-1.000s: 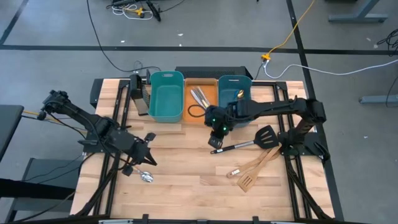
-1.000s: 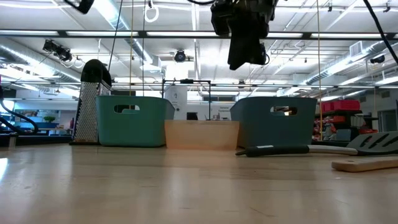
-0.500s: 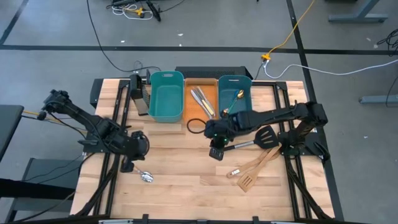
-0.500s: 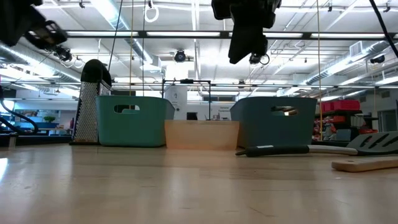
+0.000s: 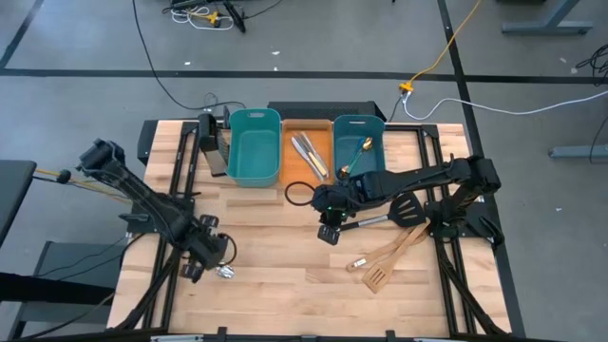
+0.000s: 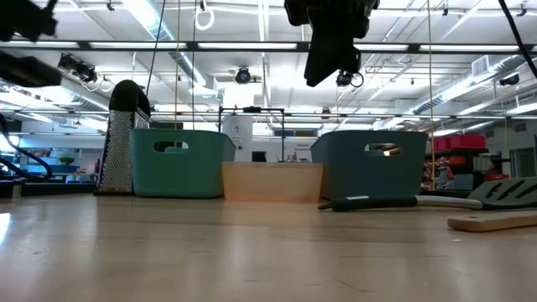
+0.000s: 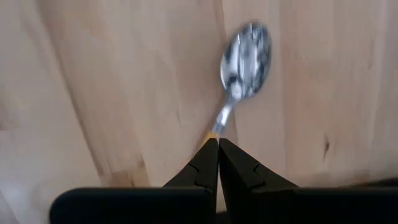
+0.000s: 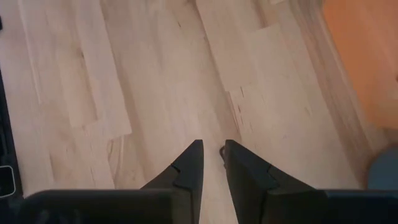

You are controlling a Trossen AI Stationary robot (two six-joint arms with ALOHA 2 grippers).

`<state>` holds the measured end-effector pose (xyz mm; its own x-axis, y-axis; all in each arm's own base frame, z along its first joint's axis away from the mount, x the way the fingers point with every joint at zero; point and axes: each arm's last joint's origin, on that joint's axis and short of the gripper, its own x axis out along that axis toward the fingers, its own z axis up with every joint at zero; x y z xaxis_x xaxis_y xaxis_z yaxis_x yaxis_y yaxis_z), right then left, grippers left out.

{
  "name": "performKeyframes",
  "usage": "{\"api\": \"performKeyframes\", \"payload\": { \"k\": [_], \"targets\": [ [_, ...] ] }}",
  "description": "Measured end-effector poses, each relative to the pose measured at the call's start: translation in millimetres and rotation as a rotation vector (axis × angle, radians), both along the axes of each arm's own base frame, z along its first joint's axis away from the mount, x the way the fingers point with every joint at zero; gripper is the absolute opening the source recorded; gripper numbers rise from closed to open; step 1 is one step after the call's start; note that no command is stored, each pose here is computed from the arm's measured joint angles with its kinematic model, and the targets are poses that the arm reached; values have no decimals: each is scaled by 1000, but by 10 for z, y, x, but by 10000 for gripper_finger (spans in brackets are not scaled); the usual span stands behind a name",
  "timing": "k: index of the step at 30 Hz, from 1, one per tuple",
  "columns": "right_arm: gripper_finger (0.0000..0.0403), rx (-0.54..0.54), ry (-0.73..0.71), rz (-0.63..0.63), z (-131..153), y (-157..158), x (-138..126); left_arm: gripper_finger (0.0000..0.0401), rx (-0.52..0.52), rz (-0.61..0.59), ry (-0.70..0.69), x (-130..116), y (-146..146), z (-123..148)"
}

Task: Pick & Place Kitchen Items
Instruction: Put the light brown spoon into the dark blue bin

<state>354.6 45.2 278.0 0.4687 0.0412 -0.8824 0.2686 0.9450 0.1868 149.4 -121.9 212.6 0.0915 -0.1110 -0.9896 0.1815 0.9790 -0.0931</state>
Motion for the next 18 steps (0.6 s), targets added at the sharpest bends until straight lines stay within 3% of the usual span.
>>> {"api": "performKeyframes", "payload": {
  "k": [10,18],
  "targets": [
    [77,10,-26,-13,13,3,23,19,69,-170,88,-59,-286,-241],
    [77,10,-36,-10,18,4,31,19,127,-198,134,-58,-371,-387]
  ]
}}
